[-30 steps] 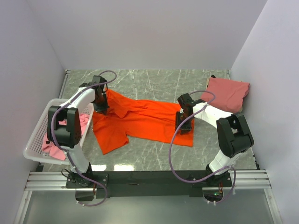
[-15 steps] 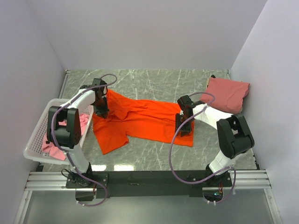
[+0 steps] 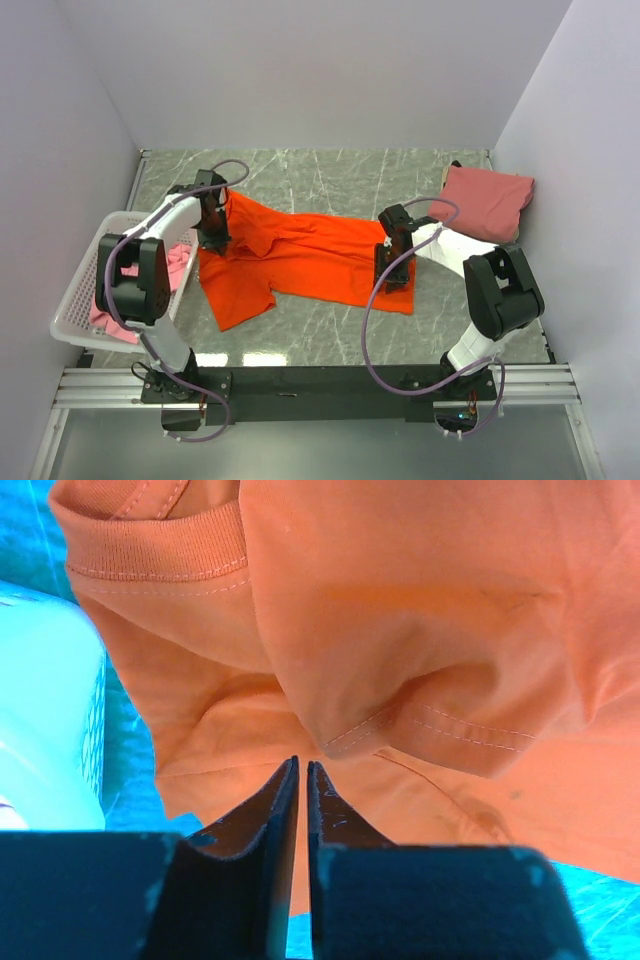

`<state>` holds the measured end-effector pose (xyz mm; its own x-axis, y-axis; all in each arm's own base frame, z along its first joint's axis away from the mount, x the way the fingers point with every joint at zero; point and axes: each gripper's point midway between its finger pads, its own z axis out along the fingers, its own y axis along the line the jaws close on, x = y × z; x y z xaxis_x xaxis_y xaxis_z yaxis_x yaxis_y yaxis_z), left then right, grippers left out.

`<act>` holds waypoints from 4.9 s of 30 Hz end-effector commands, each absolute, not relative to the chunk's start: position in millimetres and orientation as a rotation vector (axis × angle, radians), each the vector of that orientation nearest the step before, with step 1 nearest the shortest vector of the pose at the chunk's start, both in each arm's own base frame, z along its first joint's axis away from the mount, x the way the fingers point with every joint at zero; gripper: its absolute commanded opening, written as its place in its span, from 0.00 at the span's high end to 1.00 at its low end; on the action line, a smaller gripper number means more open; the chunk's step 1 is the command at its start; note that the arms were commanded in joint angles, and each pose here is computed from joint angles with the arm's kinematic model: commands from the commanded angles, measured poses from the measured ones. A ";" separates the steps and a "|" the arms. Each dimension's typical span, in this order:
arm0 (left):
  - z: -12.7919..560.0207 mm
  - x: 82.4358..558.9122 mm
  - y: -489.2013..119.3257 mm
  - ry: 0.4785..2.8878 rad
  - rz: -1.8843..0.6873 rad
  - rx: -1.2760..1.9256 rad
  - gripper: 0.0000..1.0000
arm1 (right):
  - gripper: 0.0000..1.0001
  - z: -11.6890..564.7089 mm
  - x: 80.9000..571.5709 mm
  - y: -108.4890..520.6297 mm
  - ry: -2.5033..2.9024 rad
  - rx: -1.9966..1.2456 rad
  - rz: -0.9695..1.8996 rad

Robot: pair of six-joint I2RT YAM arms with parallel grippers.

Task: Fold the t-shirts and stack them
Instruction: Fold the tshirt

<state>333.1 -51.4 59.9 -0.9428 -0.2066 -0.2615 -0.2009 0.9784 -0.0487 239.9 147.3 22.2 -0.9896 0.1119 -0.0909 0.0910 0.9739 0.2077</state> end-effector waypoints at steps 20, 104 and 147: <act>69.0 450.3 -113.3 2.662 -0.235 -0.409 0.75 | 0.56 56.5 355.9 107.9 2.796 0.323 0.152; 24.2 574.8 -36.0 2.493 -0.344 -0.703 0.63 | 0.66 24.0 506.1 22.7 2.807 0.659 -0.011; 85.5 225.0 -93.5 2.533 -0.111 -0.690 0.40 | 0.51 83.5 282.0 120.9 2.707 0.318 0.313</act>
<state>235.2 -80.9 88.2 -0.7581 -0.4377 -0.4834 -0.4020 0.8973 -0.1822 280.1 125.9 90.2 -0.9141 0.2190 -0.3411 0.1317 0.9563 0.2610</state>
